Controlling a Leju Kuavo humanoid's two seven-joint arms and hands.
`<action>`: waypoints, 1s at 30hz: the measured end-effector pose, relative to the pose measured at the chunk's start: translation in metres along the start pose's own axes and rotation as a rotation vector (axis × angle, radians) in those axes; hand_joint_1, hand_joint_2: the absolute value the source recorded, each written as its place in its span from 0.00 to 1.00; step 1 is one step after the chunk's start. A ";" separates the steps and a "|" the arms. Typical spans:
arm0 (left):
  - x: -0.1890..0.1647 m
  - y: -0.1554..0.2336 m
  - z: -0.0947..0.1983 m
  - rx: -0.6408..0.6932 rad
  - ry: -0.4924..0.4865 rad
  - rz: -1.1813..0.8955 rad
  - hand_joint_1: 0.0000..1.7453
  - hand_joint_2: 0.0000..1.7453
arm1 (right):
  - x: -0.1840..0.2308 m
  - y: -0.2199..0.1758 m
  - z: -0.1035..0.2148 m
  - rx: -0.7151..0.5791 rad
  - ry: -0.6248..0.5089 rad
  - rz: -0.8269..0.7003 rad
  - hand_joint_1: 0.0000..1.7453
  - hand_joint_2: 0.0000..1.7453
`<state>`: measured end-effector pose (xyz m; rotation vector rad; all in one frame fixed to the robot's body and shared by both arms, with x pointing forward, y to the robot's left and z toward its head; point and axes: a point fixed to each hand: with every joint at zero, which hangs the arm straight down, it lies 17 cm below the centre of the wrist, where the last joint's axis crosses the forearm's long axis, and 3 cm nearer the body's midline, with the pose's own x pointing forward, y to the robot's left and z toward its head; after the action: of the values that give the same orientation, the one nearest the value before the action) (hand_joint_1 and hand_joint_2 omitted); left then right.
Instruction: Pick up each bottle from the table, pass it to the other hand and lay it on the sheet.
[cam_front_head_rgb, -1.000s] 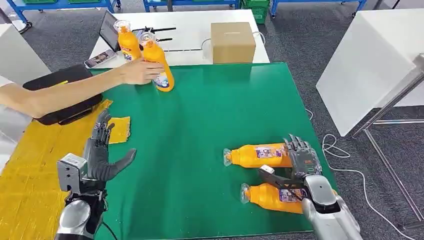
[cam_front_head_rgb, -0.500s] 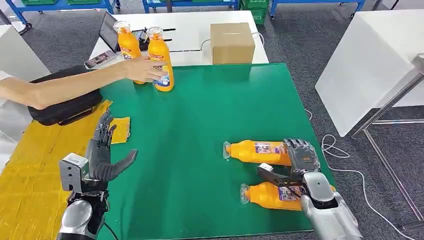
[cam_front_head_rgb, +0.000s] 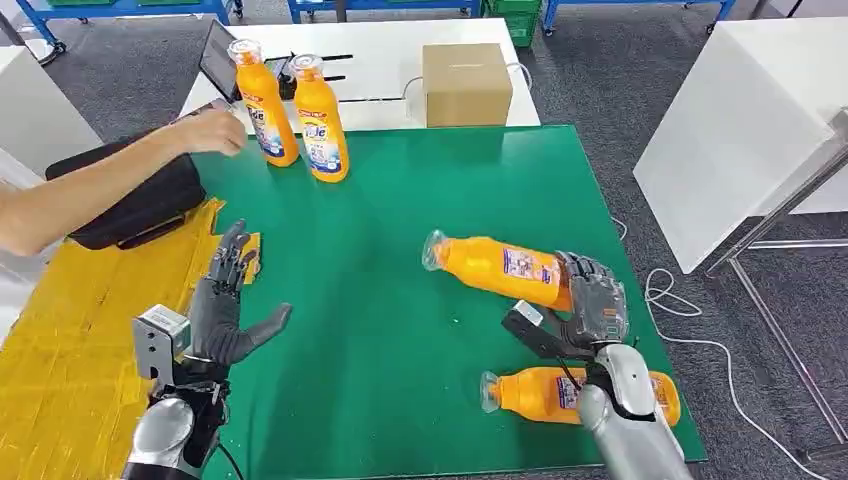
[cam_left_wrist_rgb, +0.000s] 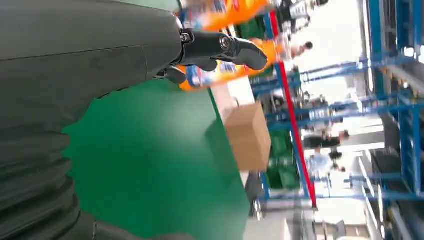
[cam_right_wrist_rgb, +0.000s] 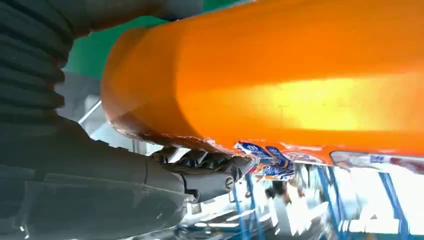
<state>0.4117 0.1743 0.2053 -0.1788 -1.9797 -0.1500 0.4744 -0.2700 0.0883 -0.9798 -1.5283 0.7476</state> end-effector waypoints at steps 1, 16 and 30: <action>0.000 -0.005 0.000 -0.013 0.000 0.005 0.00 1.00 | 0.007 -0.005 -0.002 -0.021 -0.007 -0.023 1.00 1.00; 0.003 -0.060 -0.002 -0.200 0.006 0.046 0.00 1.00 | 0.056 -0.029 0.000 -0.124 -0.049 -0.414 1.00 1.00; 0.019 -0.106 -0.039 -0.327 -0.017 0.126 0.00 1.00 | 0.158 -0.008 -0.002 0.014 -0.187 -0.810 1.00 1.00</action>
<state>0.4187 0.0645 0.2365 -0.5160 -1.9443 -0.3912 0.4692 -0.1330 0.1679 -0.2163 -1.8809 0.2645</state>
